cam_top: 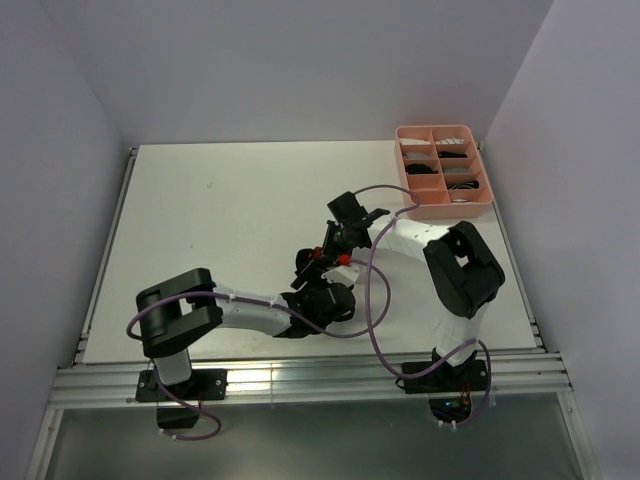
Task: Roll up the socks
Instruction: Roll the sock at the center of the board, then pick up the sock at the center of the board.
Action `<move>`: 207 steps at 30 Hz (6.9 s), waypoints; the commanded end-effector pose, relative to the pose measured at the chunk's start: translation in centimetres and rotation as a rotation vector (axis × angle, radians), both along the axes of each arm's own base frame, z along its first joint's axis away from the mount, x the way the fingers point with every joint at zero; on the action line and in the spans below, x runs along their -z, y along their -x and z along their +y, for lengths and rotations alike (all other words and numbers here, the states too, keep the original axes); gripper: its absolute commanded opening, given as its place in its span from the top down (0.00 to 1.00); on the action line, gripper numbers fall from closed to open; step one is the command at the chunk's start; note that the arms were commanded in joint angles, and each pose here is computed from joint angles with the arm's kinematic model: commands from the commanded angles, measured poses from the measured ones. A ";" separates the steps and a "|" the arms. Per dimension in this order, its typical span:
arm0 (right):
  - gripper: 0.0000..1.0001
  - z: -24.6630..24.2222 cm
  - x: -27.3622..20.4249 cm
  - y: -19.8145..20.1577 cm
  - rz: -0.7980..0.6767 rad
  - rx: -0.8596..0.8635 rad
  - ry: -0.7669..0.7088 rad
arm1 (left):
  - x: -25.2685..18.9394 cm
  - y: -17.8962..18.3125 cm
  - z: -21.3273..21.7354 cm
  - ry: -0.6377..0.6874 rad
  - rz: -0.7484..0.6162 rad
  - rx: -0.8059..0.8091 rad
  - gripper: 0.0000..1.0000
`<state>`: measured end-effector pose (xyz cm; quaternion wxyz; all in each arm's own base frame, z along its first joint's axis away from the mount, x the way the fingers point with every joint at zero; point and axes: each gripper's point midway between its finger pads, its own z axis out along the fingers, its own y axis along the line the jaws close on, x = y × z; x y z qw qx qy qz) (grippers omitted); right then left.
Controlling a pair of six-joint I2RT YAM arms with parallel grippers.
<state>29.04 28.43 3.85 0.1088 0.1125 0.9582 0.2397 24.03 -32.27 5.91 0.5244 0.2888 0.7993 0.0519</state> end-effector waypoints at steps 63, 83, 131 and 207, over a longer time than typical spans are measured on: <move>1.00 1.0 1.5 1.0 0.118 -0.076 -0.160 | -8.7 -1.0 -0.8 0.113 0.084 -0.002 0.42; 1.00 -0.1 2.0 0.8 0.132 -0.072 -0.156 | -8.2 -1.0 -0.7 0.146 -0.021 0.047 0.39; 0.70 -0.4 -5.7 -3.3 -0.251 0.064 -0.396 | 3.3 -2.3 1.8 0.329 0.493 -0.098 0.99; 1.00 4.0 -2.1 0.8 -0.168 -0.133 -0.335 | 1.6 -2.7 8.7 1.079 0.772 -0.241 0.49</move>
